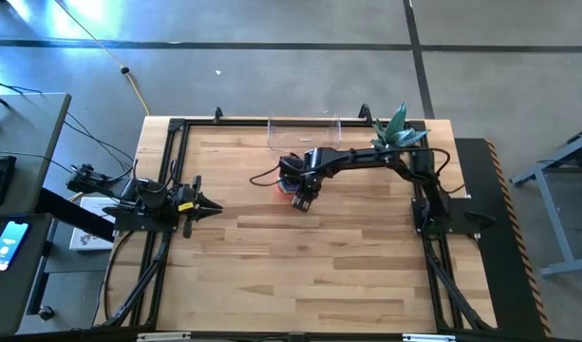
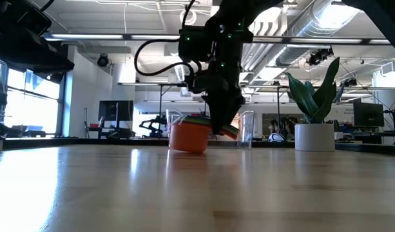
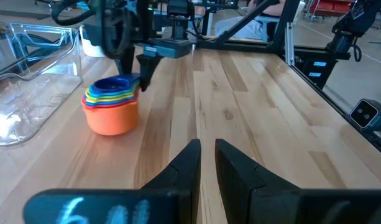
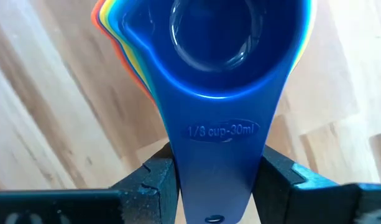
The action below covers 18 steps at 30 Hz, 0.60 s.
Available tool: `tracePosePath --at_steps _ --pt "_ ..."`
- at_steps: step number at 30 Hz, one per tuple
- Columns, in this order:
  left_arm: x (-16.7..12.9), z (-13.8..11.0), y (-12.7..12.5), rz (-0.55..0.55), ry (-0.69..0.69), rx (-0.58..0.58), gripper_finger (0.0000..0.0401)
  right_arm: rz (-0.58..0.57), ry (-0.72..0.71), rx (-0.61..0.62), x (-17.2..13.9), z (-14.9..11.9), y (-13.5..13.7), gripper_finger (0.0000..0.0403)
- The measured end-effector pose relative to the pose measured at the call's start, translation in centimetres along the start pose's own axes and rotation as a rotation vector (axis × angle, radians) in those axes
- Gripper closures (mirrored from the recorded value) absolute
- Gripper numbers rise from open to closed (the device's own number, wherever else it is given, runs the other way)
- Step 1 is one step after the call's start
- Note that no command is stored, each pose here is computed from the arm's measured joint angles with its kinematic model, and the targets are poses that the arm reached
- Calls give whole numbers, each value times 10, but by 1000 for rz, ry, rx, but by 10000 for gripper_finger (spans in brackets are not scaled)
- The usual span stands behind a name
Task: Nest measuring cups in basket
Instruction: Put the colored measuring cups on top of the transparent bin
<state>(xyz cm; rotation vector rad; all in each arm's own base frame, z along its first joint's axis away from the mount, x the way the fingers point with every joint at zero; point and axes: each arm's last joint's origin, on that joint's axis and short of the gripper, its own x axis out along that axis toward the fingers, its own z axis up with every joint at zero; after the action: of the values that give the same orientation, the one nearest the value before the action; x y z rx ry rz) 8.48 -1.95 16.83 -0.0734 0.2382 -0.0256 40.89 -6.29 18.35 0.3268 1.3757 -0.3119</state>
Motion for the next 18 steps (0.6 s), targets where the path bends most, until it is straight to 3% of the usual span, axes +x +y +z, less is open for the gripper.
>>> tracePosePath --at_steps 18 --pt "0 0 0 0 0 0 362 -59 4 79 0 1 -10 270"
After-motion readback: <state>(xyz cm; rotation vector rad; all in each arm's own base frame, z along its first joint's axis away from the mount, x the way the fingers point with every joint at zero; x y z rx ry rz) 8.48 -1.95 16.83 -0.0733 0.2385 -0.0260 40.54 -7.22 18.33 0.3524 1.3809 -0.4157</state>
